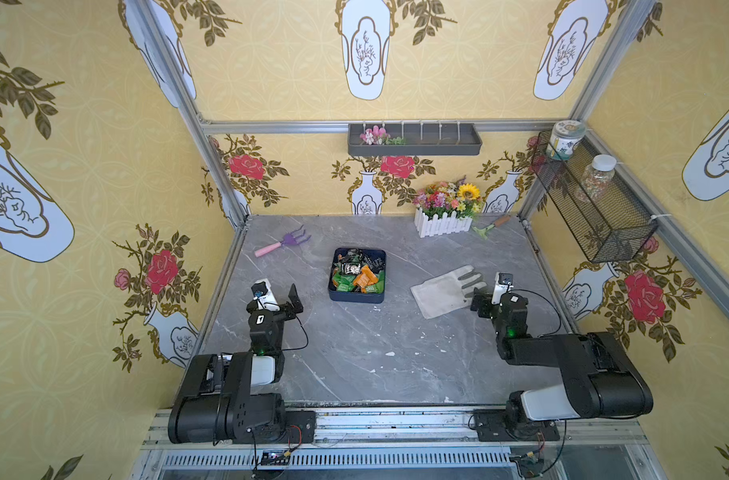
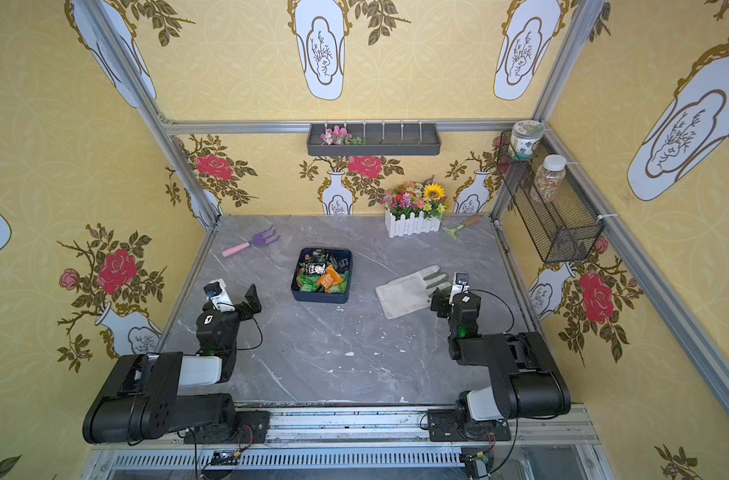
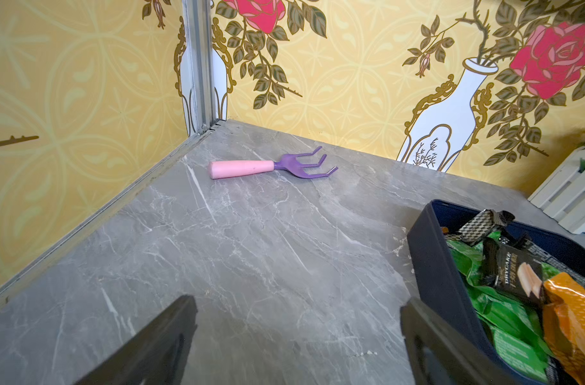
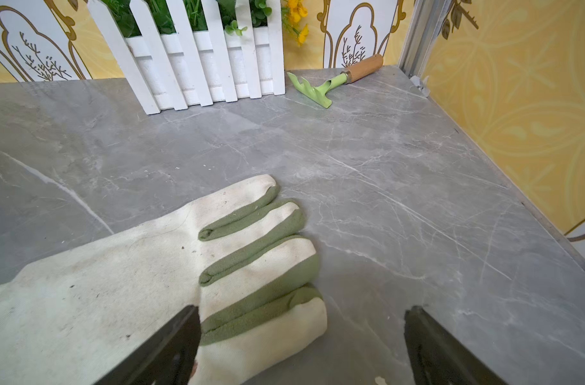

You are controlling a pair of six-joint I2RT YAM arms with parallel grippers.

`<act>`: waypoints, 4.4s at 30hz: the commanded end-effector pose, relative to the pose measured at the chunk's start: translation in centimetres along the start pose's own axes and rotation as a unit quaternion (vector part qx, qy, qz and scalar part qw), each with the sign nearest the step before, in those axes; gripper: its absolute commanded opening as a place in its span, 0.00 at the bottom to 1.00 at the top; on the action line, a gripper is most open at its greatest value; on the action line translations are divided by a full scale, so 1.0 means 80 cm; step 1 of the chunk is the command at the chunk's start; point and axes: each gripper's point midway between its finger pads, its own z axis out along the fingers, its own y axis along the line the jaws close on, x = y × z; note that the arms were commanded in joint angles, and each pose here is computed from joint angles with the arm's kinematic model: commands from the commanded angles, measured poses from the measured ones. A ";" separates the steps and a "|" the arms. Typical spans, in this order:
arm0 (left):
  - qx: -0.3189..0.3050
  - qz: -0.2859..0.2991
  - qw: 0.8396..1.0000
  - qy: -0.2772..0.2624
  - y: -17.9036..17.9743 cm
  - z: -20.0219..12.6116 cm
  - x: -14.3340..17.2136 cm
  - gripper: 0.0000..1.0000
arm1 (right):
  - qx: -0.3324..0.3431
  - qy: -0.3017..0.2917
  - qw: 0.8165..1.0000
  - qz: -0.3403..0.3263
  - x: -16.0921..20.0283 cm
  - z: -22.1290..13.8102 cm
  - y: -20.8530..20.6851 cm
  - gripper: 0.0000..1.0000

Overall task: Take the cookies out of the storage box
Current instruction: Pick up the cookie from the storage box.

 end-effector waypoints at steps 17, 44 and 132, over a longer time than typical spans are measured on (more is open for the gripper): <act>-0.003 -0.005 0.999 -0.036 0.002 -0.013 -0.017 1.00 | 0.033 -0.059 0.998 0.007 -0.024 -0.032 -0.014 0.97; 0.035 -0.324 0.939 0.114 -0.056 -0.026 -0.036 0.96 | -0.091 0.236 0.953 0.169 -0.042 -0.084 0.108 0.97; 0.262 -0.070 0.850 0.452 -0.275 0.107 0.027 0.09 | -0.115 0.221 0.967 0.062 -0.094 -0.097 0.198 0.97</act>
